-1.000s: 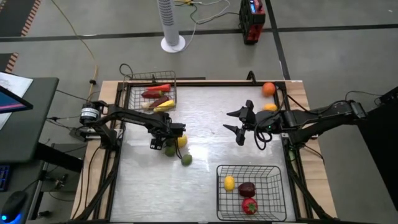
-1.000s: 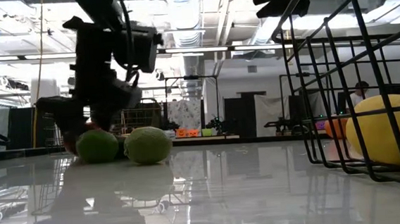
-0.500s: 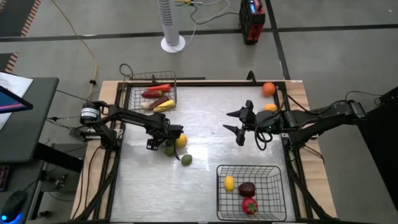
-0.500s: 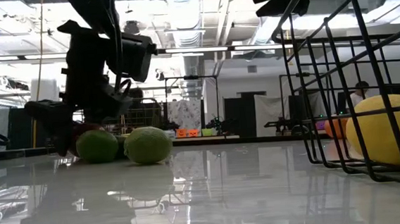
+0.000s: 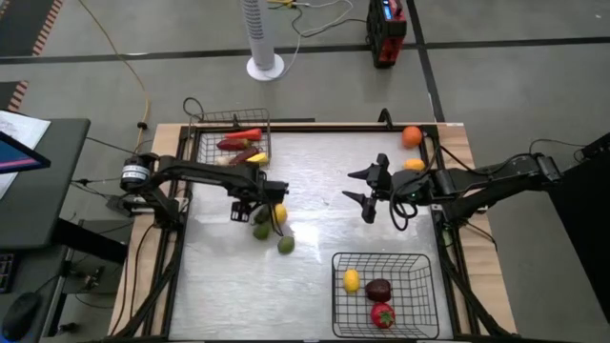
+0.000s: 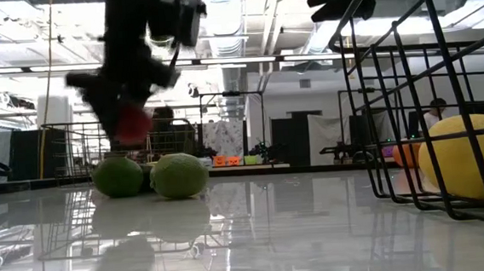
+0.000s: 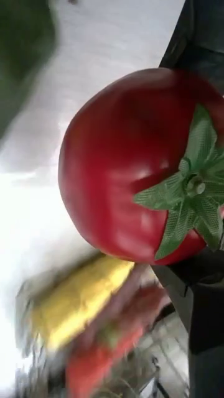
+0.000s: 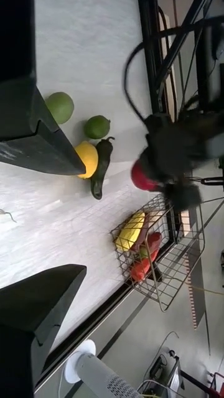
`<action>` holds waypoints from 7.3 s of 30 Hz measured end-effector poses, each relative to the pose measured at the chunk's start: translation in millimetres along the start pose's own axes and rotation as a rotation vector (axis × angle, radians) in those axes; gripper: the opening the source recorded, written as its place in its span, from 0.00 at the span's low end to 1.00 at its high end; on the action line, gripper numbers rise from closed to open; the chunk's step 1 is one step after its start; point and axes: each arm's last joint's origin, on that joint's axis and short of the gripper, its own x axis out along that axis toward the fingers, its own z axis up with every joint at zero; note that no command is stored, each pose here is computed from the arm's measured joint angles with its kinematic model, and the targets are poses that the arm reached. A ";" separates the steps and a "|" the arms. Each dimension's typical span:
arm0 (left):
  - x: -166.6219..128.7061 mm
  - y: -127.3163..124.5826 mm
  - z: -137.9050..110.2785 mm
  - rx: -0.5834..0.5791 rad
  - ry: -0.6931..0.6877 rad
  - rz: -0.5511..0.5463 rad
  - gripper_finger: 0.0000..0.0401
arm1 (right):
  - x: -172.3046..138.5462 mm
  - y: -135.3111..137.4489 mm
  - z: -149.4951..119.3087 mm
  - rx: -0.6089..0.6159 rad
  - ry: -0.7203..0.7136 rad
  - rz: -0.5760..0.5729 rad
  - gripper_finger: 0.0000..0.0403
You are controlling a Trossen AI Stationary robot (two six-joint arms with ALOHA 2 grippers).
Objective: Sort produce into baskets
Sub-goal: Put the tomato into the bottom wire basket, then put the right lime into the bottom wire basket, then put the left lemon into the bottom wire basket
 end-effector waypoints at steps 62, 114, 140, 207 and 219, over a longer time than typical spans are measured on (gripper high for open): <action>-141.2 -117.5 124.3 -0.029 -0.733 -0.129 0.93 | -72.1 -32.3 -28.2 0.053 -0.049 -0.193 0.69; 13.0 -111.3 84.9 -0.335 -0.676 -0.178 0.59 | -73.7 -27.5 -25.5 0.056 -0.079 -0.160 0.69; -104.0 -101.6 118.7 -0.338 -1.355 -0.570 0.36 | -73.6 -27.5 -25.6 0.055 -0.078 -0.161 0.69; 35.5 -75.4 35.6 -0.678 -0.643 -0.188 0.53 | -64.6 -24.5 -26.3 0.045 -0.058 -0.176 0.69; 23.8 -73.1 41.2 -0.624 -0.664 -0.247 0.34 | -64.6 -24.4 -26.3 0.044 -0.057 -0.175 0.69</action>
